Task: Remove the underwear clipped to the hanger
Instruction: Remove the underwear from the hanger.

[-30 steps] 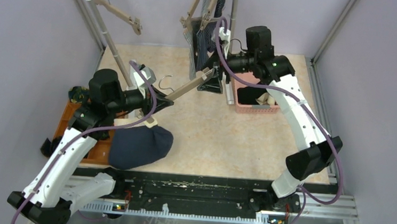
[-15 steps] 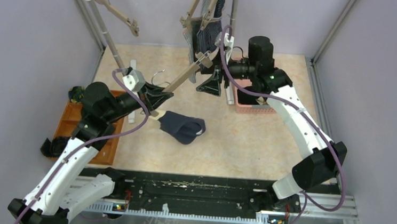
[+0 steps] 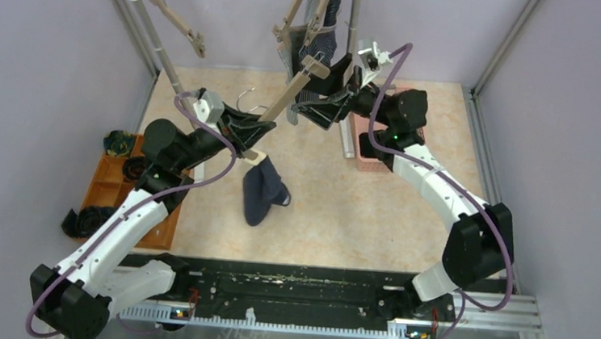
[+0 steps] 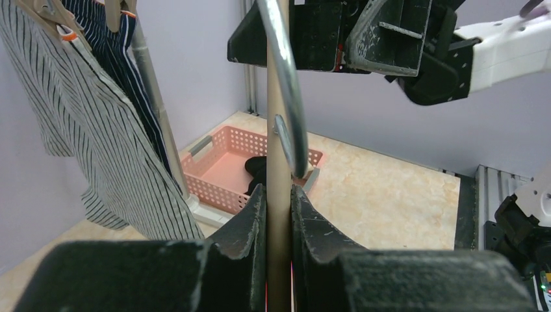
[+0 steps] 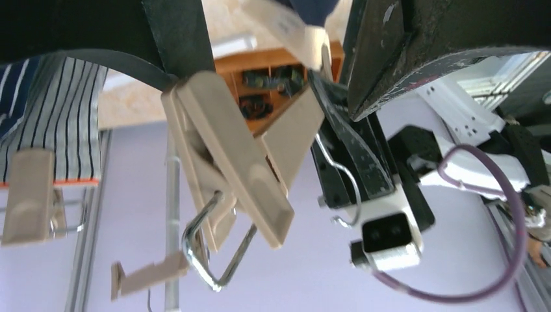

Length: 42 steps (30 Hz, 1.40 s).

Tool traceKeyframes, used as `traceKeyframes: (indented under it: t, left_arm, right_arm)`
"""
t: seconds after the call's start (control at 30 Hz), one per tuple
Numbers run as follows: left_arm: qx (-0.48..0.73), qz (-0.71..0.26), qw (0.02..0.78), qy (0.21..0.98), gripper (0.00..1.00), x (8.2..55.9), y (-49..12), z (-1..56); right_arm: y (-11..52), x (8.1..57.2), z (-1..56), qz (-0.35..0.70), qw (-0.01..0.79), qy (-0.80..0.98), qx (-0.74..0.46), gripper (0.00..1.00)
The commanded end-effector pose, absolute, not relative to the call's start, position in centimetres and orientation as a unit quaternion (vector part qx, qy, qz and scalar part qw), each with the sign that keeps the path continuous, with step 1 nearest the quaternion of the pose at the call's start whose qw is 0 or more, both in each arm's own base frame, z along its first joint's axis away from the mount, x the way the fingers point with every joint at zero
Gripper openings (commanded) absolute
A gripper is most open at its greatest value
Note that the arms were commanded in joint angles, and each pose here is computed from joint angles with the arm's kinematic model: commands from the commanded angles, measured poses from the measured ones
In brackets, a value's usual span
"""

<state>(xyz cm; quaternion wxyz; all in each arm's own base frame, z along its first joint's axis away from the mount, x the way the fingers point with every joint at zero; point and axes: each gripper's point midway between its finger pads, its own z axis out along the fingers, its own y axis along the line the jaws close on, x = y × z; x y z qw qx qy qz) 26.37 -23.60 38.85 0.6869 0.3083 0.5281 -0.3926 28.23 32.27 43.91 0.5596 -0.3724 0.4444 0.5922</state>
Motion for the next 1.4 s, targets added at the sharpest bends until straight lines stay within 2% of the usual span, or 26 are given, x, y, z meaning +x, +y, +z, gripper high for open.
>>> traceKeyframes:
  t: [0.0, 0.17, 0.27, 0.3, 0.37, 0.4, 0.5, 0.6, 0.7, 0.83, 1.03, 1.13, 1.17, 1.3, 1.37]
  left_arm:
    - [0.321, -0.414, 0.717, 0.460, 0.00, 25.2, -24.3, 43.3]
    - [0.330, -0.423, 0.718, 0.445, 0.00, 25.0, -25.0, 44.0]
    - [0.331, -0.423, 0.722, 0.437, 0.00, 25.0, -25.0, 44.6]
    - [0.331, -0.425, 0.722, 0.435, 0.00, 24.9, -25.1, 44.6]
    - [0.331, -0.427, 0.722, 0.432, 0.00, 25.0, -25.2, 44.7]
    - [0.330, -0.428, 0.722, 0.433, 0.00, 25.1, -25.3, 44.6]
    - [0.328, -0.431, 0.720, 0.433, 0.00, 25.2, -25.4, 44.6]
    - [0.329, -0.437, 0.718, 0.430, 0.00, 25.3, -25.7, 44.6]
    - [0.331, -0.444, 0.715, 0.427, 0.00, 25.4, -26.0, 44.5]
    - [0.331, -0.450, 0.716, 0.420, 0.00, 25.5, -26.3, 44.6]
    - [0.330, -0.447, 0.720, 0.417, 0.00, 25.6, -26.3, 44.7]
    - [0.330, -0.443, 0.719, 0.423, 0.00, 25.7, -26.2, 44.6]
    - [0.329, -0.442, 0.717, 0.426, 0.04, 25.8, -26.2, 44.6]
    - [0.318, -0.429, 0.717, 0.448, 0.30, 26.6, -25.9, 44.3]
    - [0.319, -0.419, 0.719, 0.453, 0.39, 26.6, -25.7, 44.1]
  right_arm:
    - [31.8, 26.2, 49.2, 0.633, 0.598, 0.336, -0.359, 0.70]
    - [32.6, 26.8, 49.7, 0.655, 0.586, 0.320, -0.353, 0.68]
    - [32.6, 26.6, 50.4, 0.661, 0.586, 0.310, -0.352, 0.61]
    - [32.6, 26.5, 50.7, 0.661, 0.586, 0.309, -0.352, 0.52]
    - [33.3, 27.7, 49.7, 0.663, 0.578, 0.324, -0.348, 0.28]
    - [33.4, 27.8, 49.7, 0.663, 0.577, 0.325, -0.348, 0.24]
    - [33.5, 27.9, 49.5, 0.663, 0.573, 0.331, -0.349, 0.24]
    - [33.5, 27.6, 49.4, 0.671, 0.564, 0.329, -0.350, 0.42]
    - [33.6, 27.6, 49.5, 0.677, 0.559, 0.326, -0.350, 0.45]
    - [33.8, 27.5, 49.7, 0.681, 0.553, 0.324, -0.354, 0.36]
    - [33.9, 27.3, 49.7, 0.677, 0.553, 0.323, -0.363, 0.11]
    - [33.8, 27.1, 49.7, 0.674, 0.556, 0.321, -0.366, 0.03]
    - [33.7, 27.1, 49.8, 0.673, 0.558, 0.319, -0.366, 0.00]
    - [33.5, 26.5, 50.3, 0.675, 0.561, 0.304, -0.371, 0.00]
    - [33.3, 25.9, 50.6, 0.676, 0.561, 0.293, -0.377, 0.00]
